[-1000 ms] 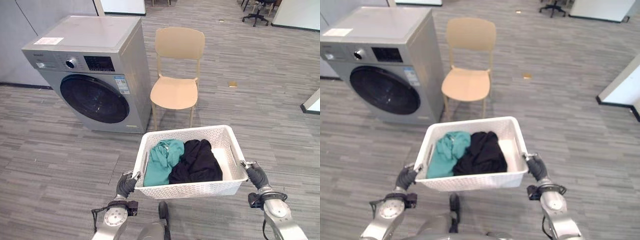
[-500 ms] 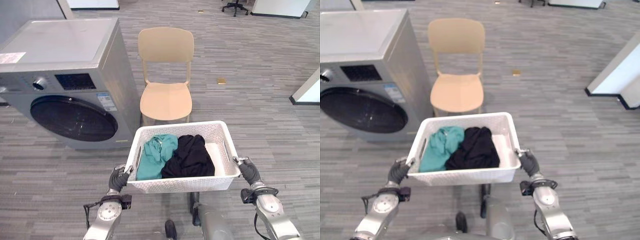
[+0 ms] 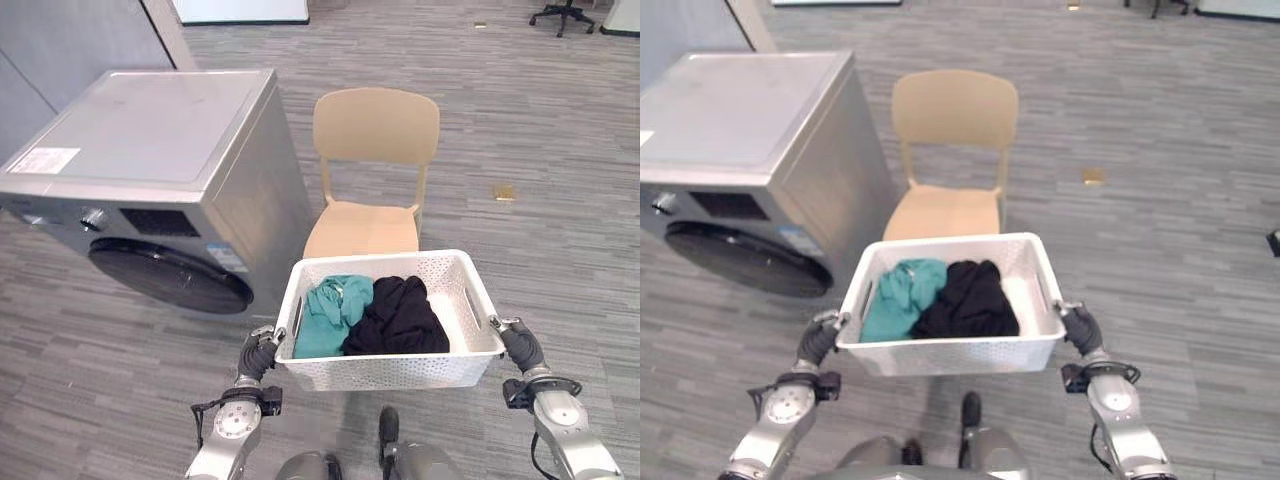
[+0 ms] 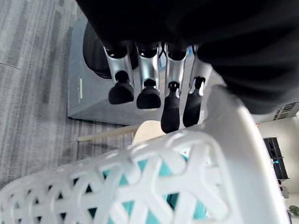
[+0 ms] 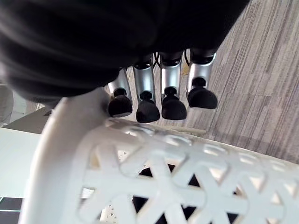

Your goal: Grab the laundry basket,head to the washer,open it,put in the laundry and shut it.

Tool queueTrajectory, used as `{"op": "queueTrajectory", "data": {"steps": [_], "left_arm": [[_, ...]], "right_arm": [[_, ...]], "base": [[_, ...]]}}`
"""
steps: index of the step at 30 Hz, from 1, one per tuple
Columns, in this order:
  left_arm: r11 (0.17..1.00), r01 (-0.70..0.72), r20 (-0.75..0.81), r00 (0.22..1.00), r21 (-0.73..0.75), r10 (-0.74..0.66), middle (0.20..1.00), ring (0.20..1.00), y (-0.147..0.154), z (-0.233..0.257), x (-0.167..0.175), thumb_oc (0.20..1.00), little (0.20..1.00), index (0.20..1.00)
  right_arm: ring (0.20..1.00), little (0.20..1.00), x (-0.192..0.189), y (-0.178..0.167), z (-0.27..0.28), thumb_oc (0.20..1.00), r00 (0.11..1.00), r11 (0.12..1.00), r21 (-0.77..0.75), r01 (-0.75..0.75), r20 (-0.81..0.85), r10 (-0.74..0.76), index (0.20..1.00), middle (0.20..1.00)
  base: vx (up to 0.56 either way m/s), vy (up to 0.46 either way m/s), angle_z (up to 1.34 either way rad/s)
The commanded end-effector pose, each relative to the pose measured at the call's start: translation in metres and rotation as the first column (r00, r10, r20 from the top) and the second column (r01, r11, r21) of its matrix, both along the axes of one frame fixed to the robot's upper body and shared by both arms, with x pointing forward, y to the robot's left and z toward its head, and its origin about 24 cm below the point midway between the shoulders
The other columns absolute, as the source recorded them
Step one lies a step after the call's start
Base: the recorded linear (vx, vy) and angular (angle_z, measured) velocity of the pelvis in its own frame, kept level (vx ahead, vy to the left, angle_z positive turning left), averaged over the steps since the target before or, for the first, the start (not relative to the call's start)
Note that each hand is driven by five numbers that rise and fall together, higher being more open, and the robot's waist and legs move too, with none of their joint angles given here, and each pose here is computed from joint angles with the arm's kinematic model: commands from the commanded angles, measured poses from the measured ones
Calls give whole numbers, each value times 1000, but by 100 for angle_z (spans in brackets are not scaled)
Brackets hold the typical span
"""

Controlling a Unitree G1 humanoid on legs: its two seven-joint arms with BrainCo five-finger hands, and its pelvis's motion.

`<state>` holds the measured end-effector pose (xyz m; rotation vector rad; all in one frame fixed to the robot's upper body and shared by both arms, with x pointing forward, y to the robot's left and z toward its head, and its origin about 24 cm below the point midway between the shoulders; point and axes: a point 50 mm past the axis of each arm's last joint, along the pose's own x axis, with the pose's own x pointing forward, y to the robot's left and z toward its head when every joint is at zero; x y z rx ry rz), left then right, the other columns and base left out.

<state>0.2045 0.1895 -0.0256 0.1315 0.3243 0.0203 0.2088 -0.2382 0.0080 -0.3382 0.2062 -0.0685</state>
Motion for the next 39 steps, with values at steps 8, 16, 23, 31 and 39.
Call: {"op": "queueTrajectory", "data": {"steps": [8, 16, 23, 31, 39], "left_arm": [[997, 49, 303, 953, -67, -26, 200, 200, -14, 52, 23, 200, 200, 200], [999, 50, 325, 944, 15, -52, 200, 200, -16, 58, 41, 200, 200, 200], [999, 23, 349, 937, 36, -34, 200, 200, -15, 61, 53, 200, 200, 200], [998, 55, 355, 932, 38, -65, 200, 200, -35, 61, 67, 200, 200, 200], [996, 15, 447, 893, 92, -55, 200, 200, -65, 94, 125, 200, 200, 200]], "right_arm": [[200, 200, 14, 22, 19, 200, 988, 996, 40, -82, 134, 76, 200, 200], [200, 200, 38, 58, 25, 200, 966, 981, 32, -189, 186, 180, 200, 200], [200, 200, 52, 71, 33, 200, 953, 978, -9, -207, 225, 204, 200, 200], [200, 200, 63, 76, 37, 200, 946, 976, -81, -201, 244, 214, 200, 200], [200, 200, 122, 117, 81, 200, 894, 973, -134, -188, 386, 226, 200, 200]], "base": [[268, 117, -30], [218, 205, -39], [42, 40, -32], [-21, -62, 17], [-204, -67, -2]]}}
